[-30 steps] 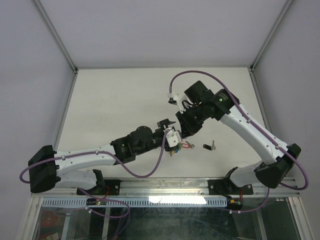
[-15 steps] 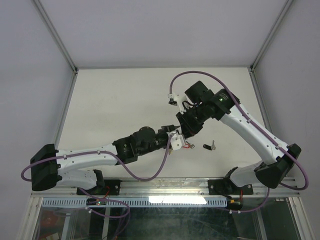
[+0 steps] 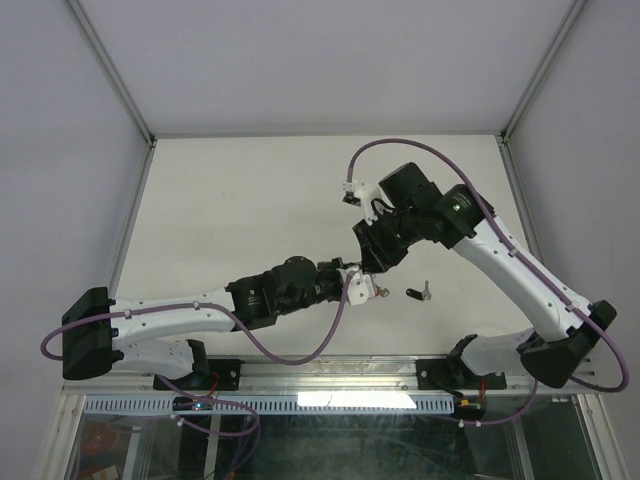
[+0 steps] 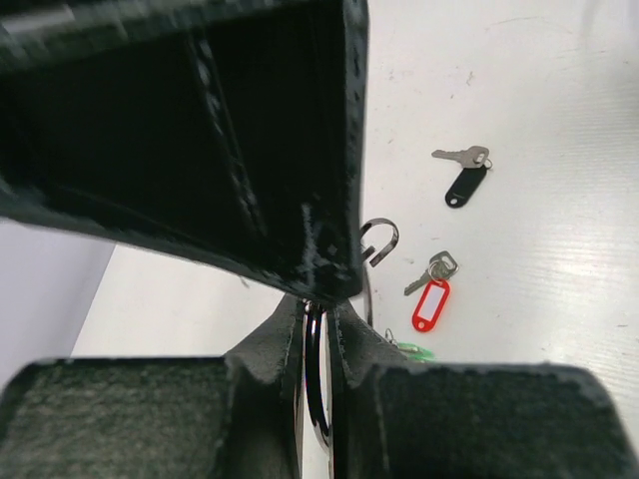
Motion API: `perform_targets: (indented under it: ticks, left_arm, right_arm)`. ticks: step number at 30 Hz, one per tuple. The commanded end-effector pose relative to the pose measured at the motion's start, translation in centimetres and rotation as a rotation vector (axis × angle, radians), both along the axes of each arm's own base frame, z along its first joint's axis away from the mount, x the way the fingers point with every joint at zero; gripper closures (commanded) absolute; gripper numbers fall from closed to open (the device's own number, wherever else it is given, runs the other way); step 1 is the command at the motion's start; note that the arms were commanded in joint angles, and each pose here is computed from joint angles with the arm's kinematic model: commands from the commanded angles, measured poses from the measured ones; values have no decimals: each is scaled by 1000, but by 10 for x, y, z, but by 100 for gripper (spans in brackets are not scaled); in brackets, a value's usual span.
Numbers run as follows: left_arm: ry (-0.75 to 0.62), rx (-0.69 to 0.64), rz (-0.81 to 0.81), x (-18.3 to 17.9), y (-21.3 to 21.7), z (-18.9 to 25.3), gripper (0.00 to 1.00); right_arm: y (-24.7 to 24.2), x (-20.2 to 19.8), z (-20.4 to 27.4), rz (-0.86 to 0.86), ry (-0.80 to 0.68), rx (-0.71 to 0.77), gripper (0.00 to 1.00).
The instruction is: Put the keys on the keyring
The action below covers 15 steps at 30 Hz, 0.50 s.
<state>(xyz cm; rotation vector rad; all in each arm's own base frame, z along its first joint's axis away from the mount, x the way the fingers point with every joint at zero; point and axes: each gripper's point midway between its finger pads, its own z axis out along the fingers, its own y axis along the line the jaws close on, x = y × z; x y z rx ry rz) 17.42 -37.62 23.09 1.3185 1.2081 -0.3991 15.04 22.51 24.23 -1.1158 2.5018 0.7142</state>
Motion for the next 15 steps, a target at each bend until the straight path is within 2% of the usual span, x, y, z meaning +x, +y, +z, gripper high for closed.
perform_targets:
  ticks: [1,3,6,10,15]
  left_arm:
    - [-1,-138,43,1,-3,45,100]
    - [13,-155,75,4,2,46,100]
    - [38,-190,116,6,10,50,100]
    - [91,-266,182,11,18,57,100]
    - [150,-341,233,14,23,61,100]
  right_arm:
    - [7,32,42,-86,-249,166,63]
    - [4,40,54,-126,-340,213,58]
    - [-1,53,67,-206,-483,303,56]
    - [-8,58,100,-338,-658,548,56]
    - [-5,49,115,-372,-702,763,56]
